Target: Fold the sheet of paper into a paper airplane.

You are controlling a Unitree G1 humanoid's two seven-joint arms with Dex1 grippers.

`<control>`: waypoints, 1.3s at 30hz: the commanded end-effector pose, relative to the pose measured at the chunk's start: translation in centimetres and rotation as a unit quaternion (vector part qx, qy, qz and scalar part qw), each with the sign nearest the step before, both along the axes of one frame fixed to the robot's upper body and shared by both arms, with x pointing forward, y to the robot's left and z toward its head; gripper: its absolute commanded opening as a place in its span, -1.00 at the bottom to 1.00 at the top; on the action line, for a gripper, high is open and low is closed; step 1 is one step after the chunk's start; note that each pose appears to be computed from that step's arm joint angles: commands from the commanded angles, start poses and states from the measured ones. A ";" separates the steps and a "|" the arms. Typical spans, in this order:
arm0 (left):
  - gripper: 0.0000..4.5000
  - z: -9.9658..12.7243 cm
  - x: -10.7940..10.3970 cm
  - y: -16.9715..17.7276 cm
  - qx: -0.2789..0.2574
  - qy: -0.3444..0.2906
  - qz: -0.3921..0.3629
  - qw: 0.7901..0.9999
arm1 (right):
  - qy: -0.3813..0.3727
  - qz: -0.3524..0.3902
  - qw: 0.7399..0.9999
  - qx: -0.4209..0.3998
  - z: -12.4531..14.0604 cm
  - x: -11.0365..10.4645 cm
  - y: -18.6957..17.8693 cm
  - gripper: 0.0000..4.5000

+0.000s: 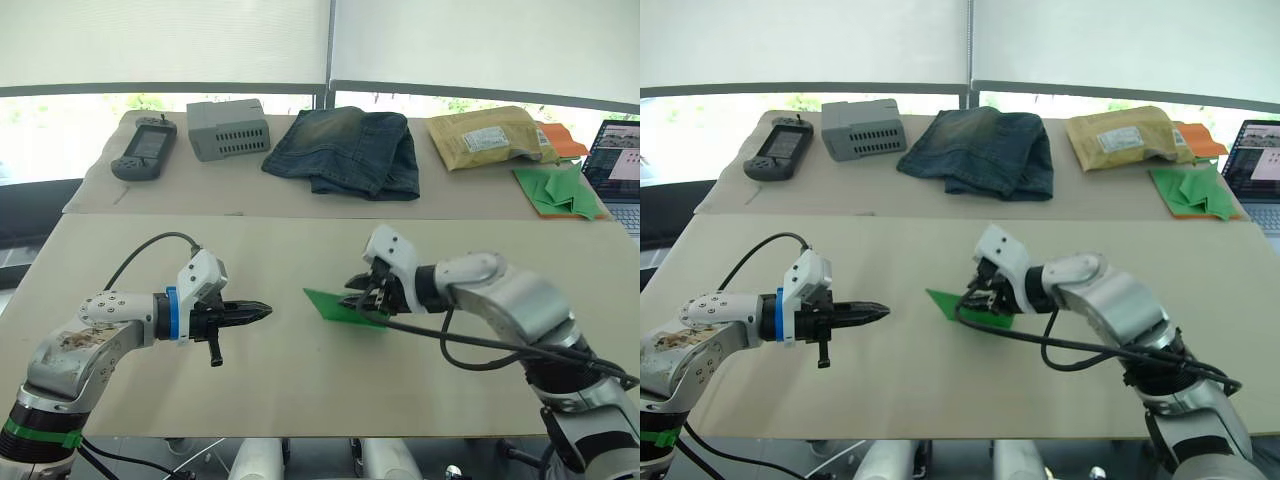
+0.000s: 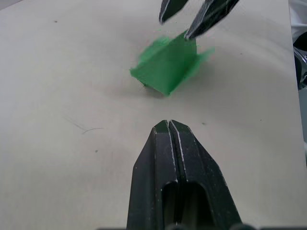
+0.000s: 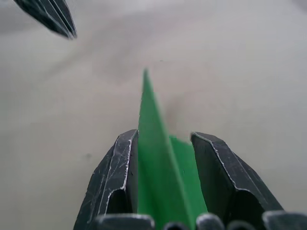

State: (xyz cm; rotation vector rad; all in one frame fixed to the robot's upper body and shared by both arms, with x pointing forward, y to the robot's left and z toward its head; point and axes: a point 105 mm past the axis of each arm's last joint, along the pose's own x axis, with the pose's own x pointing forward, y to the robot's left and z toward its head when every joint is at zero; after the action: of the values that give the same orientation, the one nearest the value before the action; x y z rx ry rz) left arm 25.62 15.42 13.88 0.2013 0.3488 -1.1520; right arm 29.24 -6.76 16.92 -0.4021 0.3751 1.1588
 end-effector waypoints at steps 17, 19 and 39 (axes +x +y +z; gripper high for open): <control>-1.00 0.6 0.6 -0.7 -0.006 -0.021 -0.010 1.000 | -0.019 0.043 0.995 -0.088 -3.0 -0.1 -0.6 -0.14; -1.00 0.7 0.6 -0.8 -0.006 -0.021 -0.010 1.000 | -0.020 0.050 0.994 -0.100 -3.4 -0.2 -0.5 -0.14; -1.00 -0.3 2.1 -1.6 -0.001 -0.004 -0.029 1.000 | -0.015 -0.295 0.955 -0.002 1.1 3.9 -16.6 -0.99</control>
State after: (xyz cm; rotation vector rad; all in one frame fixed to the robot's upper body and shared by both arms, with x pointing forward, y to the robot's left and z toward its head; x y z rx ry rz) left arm 27.64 14.25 12.93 0.1870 0.3753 -1.1793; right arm 32.17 -19.21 15.95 -0.3367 0.4879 0.7548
